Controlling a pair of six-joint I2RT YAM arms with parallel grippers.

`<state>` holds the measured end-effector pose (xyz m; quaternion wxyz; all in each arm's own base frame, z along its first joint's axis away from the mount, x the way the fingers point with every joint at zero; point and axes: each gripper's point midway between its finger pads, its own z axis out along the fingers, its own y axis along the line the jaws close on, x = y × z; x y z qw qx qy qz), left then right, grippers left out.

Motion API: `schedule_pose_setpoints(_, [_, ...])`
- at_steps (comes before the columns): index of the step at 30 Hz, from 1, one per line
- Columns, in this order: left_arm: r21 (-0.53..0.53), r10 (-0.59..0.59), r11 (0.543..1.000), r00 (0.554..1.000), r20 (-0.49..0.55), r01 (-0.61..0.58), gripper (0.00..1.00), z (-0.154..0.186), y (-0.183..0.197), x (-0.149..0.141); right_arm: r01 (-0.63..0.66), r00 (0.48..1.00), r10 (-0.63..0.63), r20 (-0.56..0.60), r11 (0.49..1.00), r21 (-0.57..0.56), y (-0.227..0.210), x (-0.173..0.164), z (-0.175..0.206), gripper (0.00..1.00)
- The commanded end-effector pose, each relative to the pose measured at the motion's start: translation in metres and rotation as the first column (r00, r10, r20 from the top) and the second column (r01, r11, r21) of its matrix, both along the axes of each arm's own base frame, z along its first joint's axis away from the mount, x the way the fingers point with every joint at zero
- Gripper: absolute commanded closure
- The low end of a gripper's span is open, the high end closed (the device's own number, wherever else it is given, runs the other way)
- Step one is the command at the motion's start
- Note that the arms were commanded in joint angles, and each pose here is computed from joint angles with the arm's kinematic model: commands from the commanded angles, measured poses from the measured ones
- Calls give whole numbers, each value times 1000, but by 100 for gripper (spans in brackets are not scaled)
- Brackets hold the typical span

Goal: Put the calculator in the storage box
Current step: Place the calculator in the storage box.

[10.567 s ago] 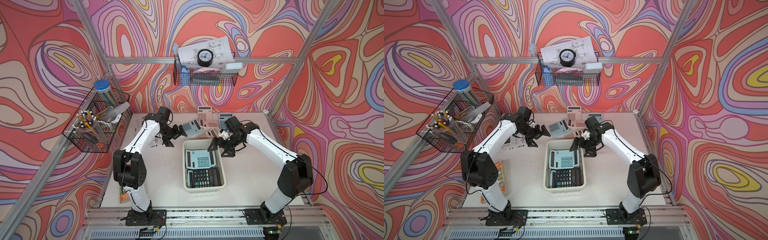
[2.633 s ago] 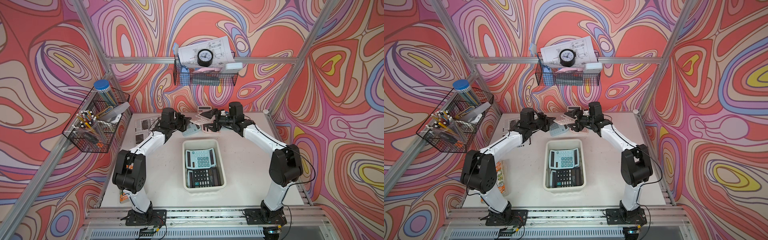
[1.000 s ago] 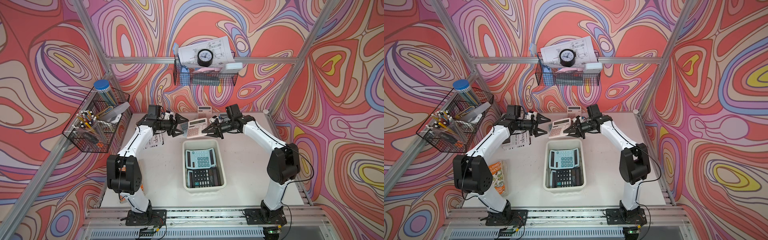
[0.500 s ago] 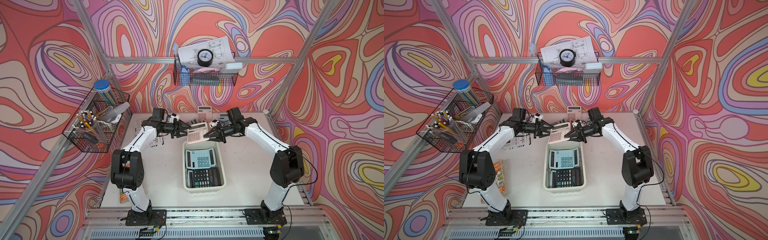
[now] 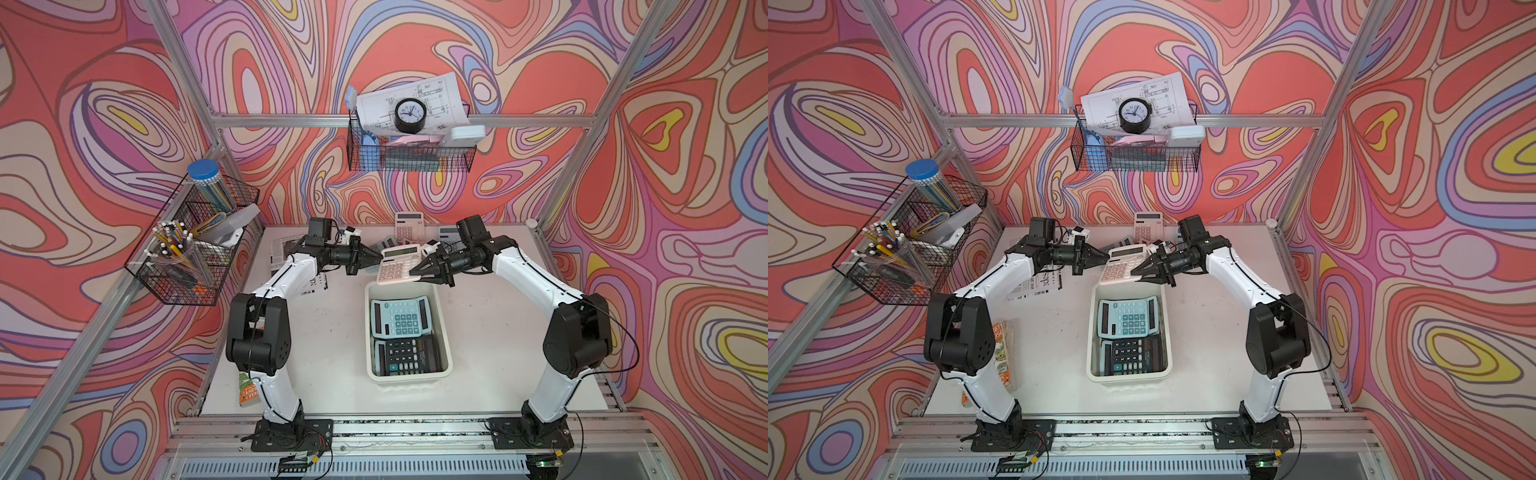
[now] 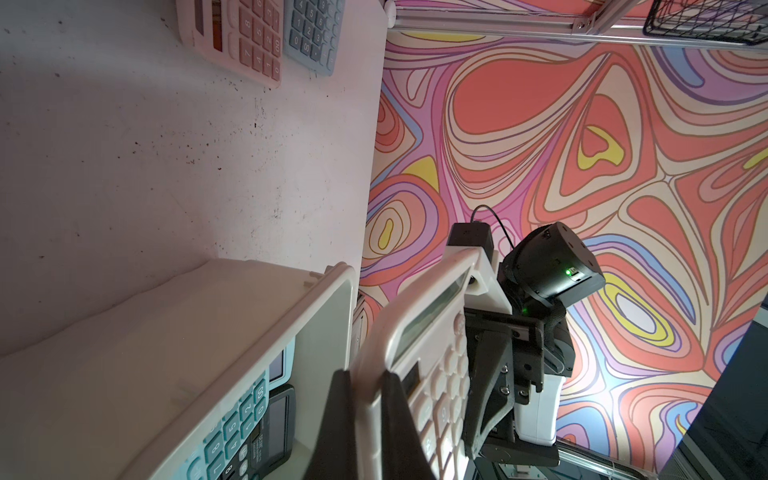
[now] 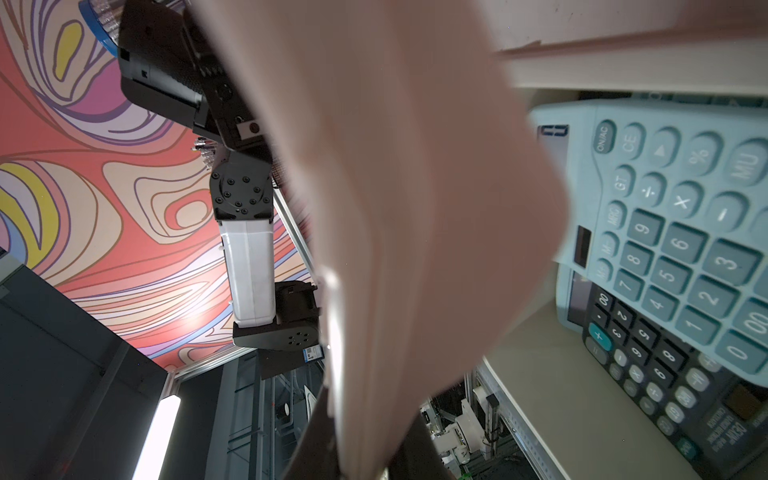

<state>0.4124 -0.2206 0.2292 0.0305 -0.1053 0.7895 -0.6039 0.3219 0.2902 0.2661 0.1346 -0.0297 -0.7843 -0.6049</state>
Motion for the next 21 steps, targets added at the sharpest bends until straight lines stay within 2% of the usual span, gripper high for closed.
schedule_pose_setpoints(1, [-63, -23, 998, 999, 43, 25, 100, 21, -10, -2, -27, 998, 26, 55, 999, 27, 7, -6, 13, 85])
schedule_pose_setpoints(3, [-67, -13, 998, 999, 44, 16, 100, 22, -9, 0, -19, 998, 16, 69, 999, 31, 8, -1, 15, 90])
schedule_pose_setpoints(5, [-62, -1, 998, 999, 35, 3, 73, 19, -7, 2, -15, 997, 11, 74, 999, 48, 10, 2, 19, 94])
schedule_pose_setpoints(7, [-62, 4, 998, 1000, 28, -2, 51, 16, -4, 3, -18, 997, 13, 73, 998, 66, 11, 2, 21, 96])
schedule_pose_setpoints(8, [-63, 3, 998, 1000, 29, -1, 42, 17, -4, 3, -18, 998, 13, 69, 997, 72, 11, 2, 22, 97])
schedule_pose_setpoints(10, [-63, 3, 998, 1000, 31, -1, 33, 17, -4, 1, -18, 998, 13, 65, 997, 81, 12, 4, 21, 98])
schedule_pose_setpoints(15, [-94, -2, 996, 1000, 9, 3, 29, 15, -7, -1, -14, 998, 6, 69, 993, 114, 15, 9, 26, 99])
schedule_pose_setpoints(17, [-121, -2, 993, 1000, -8, 1, 32, 15, -9, 0, -16, 997, 7, 72, 992, 126, 16, 11, 28, 99])
schedule_pose_setpoints(21, [-210, 15, 978, 1000, -9, -17, 48, 25, -14, 6, -8, 998, -2, 70, 990, 140, 17, 14, 29, 98])
